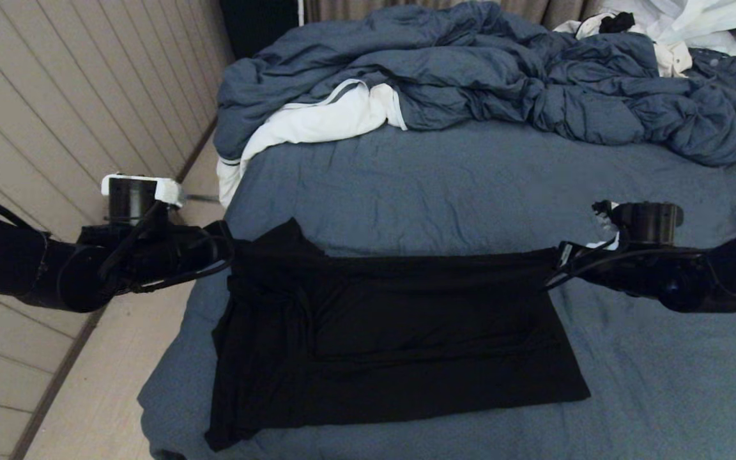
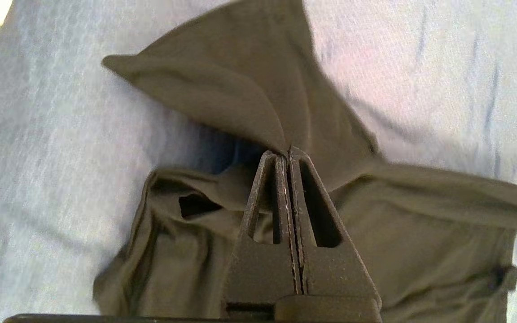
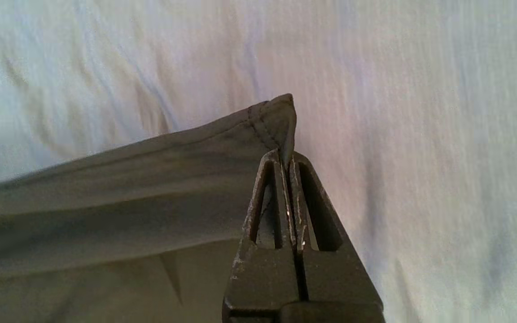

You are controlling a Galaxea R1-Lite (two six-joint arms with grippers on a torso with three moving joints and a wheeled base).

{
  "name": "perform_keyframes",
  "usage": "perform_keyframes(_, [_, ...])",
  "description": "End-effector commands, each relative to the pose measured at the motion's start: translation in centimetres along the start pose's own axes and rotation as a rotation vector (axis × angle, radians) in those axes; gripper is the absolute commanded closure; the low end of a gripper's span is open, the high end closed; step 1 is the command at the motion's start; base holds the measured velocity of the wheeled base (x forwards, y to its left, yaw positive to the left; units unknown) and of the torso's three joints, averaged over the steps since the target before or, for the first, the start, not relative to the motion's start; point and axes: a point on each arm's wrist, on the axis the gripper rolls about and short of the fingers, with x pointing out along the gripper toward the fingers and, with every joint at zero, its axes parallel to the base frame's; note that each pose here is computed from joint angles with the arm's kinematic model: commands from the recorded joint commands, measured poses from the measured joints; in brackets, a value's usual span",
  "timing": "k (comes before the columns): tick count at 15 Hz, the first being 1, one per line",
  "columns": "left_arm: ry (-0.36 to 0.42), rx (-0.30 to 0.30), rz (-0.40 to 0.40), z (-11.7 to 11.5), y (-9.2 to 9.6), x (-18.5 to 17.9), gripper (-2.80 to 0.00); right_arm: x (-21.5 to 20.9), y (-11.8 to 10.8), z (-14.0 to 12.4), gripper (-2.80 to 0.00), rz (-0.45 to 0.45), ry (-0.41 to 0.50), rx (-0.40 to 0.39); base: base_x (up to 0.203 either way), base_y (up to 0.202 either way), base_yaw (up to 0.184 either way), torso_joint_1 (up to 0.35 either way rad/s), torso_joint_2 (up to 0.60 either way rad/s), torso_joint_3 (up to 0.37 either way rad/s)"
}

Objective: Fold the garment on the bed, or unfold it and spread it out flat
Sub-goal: Fold the black T-shirt

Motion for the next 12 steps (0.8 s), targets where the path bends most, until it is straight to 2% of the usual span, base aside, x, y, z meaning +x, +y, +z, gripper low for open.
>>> perform_keyframes(1, [-0.010, -0.001, -0.006, -0.8, 0.3, -1.5, 0.00, -0.7, -0.2, -0.5, 0.00, 0.002, 0.015, 0.001, 0.000, 0.000, 0.000, 0.000, 0.00, 0.000])
perform_keyframes(4, [0.018, -0.003, 0.008, -3.1, 1.4, -2.2, 0.00, -0.9, -0.3, -1.8, 0.00, -0.002, 0.058, -0.004, 0.000, 0.000, 0.000, 0.000, 0.00, 0.000])
perform_keyframes(8, [0.054, -0.008, 0.022, -6.3, 3.1, -3.0, 0.00, -0.9, -0.9, -3.9, 0.00, 0.002, 0.061, -0.012, 0.000, 0.000, 0.000, 0.000, 0.00, 0.000])
perform_keyframes(12, [0.101, -0.007, 0.017, -8.9, 3.5, -3.9, 0.00, -1.4, -1.2, -5.4, 0.00, -0.001, 0.075, -0.025, 0.000, 0.000, 0.000, 0.000, 0.00, 0.000])
